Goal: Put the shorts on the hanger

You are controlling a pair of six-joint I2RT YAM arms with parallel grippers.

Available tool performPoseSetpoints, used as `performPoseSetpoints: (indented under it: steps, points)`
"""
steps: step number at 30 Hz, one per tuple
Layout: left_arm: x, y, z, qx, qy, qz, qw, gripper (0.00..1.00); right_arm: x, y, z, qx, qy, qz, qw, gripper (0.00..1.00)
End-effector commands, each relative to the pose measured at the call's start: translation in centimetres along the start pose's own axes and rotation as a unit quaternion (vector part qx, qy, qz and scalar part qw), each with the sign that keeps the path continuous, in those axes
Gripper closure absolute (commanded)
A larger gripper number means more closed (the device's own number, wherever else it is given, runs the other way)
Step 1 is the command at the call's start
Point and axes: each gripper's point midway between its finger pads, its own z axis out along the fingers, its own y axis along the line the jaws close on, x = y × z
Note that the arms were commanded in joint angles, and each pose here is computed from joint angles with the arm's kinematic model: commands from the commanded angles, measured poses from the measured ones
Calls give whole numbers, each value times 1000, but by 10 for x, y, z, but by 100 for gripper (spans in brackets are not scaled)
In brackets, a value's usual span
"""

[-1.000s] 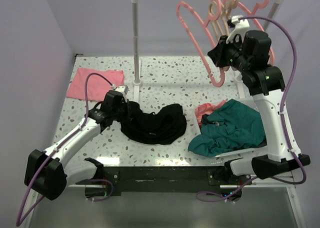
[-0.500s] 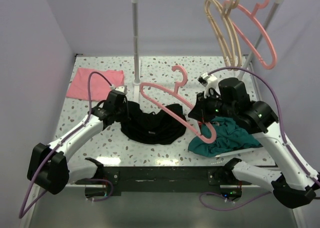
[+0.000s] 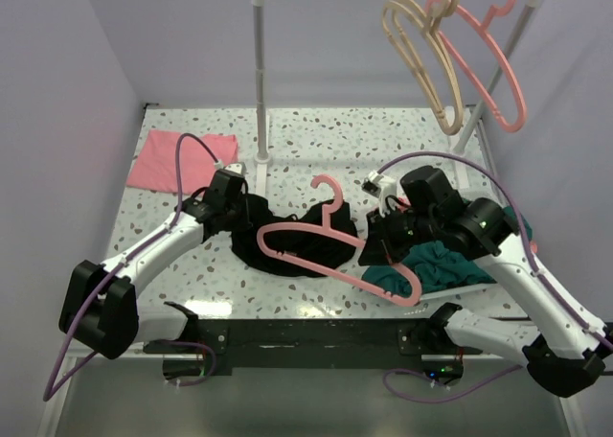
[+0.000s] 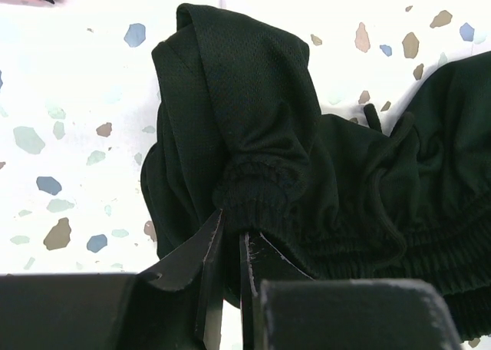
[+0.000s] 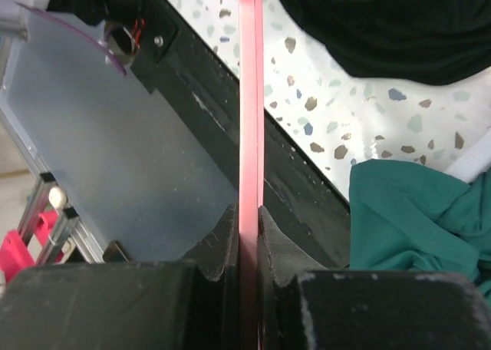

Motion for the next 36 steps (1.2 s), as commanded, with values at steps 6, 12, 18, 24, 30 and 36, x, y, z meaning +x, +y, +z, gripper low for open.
performPoseSetpoints:
  steps: [6,12,18,24,30,36]
  points:
    - [-19,-8,-14,20,-31,-5,999,87,-23,3,33,14,-27,-26,999,100]
    - [-14,4,-20,0,-37,-1,999,88,-40,11,23,15,-43,-46,998,100]
    - [-12,7,-19,-6,-38,1,999,88,-43,29,15,-23,-45,-43,998,100]
    - [-11,9,-20,-10,-38,5,999,88,-46,24,11,-4,-52,-51,997,100]
    - [-11,9,-22,-10,-38,6,999,88,-43,13,20,15,-42,-55,997,100]
    - [-8,13,-22,-17,-34,10,999,88,-46,7,15,37,-48,-67,996,100]
